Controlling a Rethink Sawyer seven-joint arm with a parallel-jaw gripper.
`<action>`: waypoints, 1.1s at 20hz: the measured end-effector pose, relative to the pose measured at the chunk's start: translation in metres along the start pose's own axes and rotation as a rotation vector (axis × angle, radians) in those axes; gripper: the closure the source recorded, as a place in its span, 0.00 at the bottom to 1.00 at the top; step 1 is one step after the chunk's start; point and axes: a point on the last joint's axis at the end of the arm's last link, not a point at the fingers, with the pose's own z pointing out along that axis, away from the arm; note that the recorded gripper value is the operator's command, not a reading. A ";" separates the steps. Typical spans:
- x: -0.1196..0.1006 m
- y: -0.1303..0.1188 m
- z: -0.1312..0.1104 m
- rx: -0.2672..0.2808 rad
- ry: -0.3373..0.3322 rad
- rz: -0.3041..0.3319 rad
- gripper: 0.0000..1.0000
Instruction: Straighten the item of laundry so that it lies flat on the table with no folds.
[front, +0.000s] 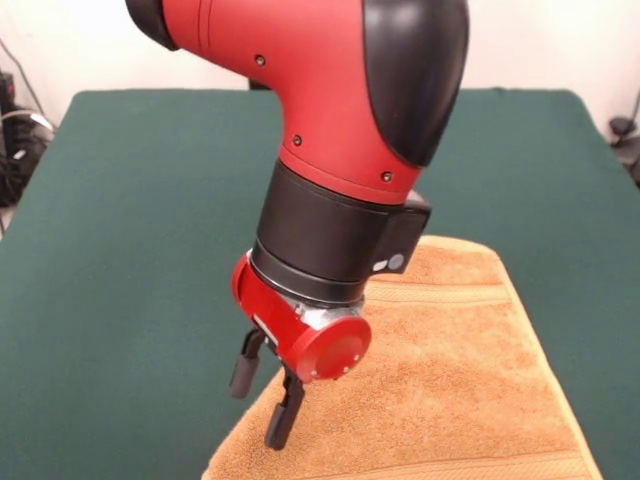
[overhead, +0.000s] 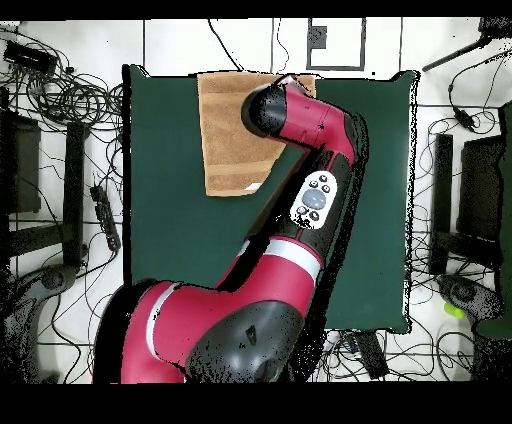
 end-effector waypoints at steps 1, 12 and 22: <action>-0.001 0.003 -0.002 -0.001 0.003 0.001 0.00; -0.027 -0.009 -0.027 -0.024 -0.039 0.057 0.00; -0.029 -0.038 -0.029 0.015 -0.019 0.095 0.00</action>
